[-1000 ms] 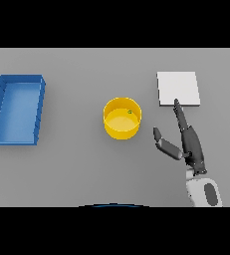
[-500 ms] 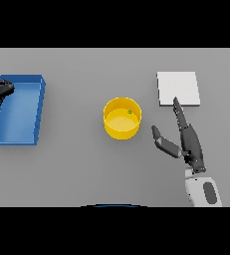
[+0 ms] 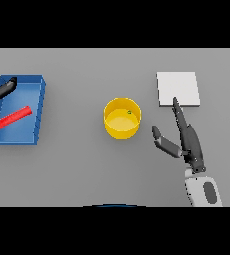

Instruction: Pick up the red beaker and tilt it to pour out 1 green nut into yellow bowl. Pick up the yellow bowl and place it on the metallic measuring scale.

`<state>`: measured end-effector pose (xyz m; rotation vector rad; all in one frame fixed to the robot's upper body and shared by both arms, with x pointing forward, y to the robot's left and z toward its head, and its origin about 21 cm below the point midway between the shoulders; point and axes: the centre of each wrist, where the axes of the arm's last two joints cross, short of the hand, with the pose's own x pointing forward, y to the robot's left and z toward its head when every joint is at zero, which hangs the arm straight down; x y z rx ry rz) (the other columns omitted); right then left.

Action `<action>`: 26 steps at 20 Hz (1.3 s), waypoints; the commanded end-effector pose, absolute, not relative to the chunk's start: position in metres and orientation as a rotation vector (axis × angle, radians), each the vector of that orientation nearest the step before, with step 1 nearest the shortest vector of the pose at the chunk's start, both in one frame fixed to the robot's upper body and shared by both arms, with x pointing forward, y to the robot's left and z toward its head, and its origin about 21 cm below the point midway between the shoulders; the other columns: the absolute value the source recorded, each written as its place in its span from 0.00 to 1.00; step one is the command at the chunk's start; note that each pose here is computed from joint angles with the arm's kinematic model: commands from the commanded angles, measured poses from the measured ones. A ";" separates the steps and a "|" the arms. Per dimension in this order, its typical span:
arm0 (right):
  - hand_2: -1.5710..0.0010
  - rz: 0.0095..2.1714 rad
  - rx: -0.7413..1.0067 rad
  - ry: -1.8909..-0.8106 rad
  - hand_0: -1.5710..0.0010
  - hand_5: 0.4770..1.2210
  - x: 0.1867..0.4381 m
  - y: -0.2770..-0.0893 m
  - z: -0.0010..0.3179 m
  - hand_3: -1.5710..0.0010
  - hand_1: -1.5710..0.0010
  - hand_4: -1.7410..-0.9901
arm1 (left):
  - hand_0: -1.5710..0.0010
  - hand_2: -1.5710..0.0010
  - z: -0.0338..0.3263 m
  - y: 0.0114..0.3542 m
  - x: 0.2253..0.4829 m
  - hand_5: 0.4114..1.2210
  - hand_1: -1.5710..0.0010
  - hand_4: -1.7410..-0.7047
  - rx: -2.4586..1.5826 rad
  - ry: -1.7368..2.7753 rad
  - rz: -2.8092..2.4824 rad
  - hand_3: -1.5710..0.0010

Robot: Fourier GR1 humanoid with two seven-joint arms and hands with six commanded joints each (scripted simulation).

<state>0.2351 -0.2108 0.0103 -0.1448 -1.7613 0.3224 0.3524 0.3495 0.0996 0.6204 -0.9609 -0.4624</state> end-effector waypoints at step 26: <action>1.00 1.965 -0.363 -1.465 1.00 0.31 0.321 -0.149 0.068 1.00 1.00 0.70 | 1.00 1.00 0.096 0.344 0.354 0.34 1.00 0.98 0.599 -1.109 -0.397 1.00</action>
